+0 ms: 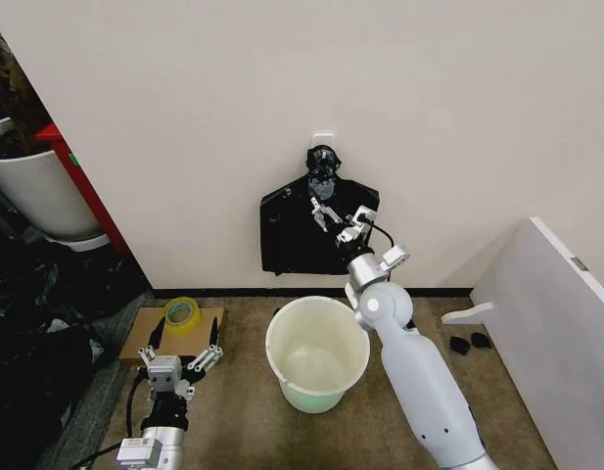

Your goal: Place the garbage bag over the trash bin.

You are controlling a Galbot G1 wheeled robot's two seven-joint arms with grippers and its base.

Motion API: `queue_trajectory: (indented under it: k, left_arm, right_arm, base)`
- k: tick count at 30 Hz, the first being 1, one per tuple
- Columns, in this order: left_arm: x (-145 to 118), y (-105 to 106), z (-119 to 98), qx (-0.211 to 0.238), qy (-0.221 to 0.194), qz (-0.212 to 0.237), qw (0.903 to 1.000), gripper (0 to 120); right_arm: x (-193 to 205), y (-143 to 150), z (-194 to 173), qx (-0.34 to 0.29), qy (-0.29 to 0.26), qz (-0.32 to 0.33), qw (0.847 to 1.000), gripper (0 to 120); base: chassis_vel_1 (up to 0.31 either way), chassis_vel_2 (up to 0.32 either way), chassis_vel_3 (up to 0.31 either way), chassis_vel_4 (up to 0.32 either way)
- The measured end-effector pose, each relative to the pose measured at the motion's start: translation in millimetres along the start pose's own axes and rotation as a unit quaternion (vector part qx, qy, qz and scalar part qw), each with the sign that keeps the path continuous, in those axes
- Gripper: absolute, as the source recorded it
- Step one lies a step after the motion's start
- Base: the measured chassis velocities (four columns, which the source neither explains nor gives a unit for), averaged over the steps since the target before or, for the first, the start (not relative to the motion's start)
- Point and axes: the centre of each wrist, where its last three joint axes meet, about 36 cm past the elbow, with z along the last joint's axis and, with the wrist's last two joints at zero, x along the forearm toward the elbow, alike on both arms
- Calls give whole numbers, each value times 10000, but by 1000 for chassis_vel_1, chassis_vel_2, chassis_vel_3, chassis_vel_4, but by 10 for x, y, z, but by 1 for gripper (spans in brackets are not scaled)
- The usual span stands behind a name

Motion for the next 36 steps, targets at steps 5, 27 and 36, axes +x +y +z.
queue_trajectory:
  k: [5, 27, 36]
  left_arm:
    - [-4, 4, -17, -1, -23, -7, 10000, 100]
    - [-22, 2, -26, 35, -61, -54, 10000, 100]
    - [-37, -30, -11, 80, -66, -34, 9999, 100]
  right_arm:
    - [0, -2, 0, -9, -2, 12, 10000, 64]
    - [119, 35, -3, 70, -12, 110, 9999, 0]
    - [702, 109, 78, 636, 255, 78, 9976, 0]
  base:
    - [0, 0, 0, 0]
    - [0, 0, 0, 0]
    - [0, 0, 0, 0]
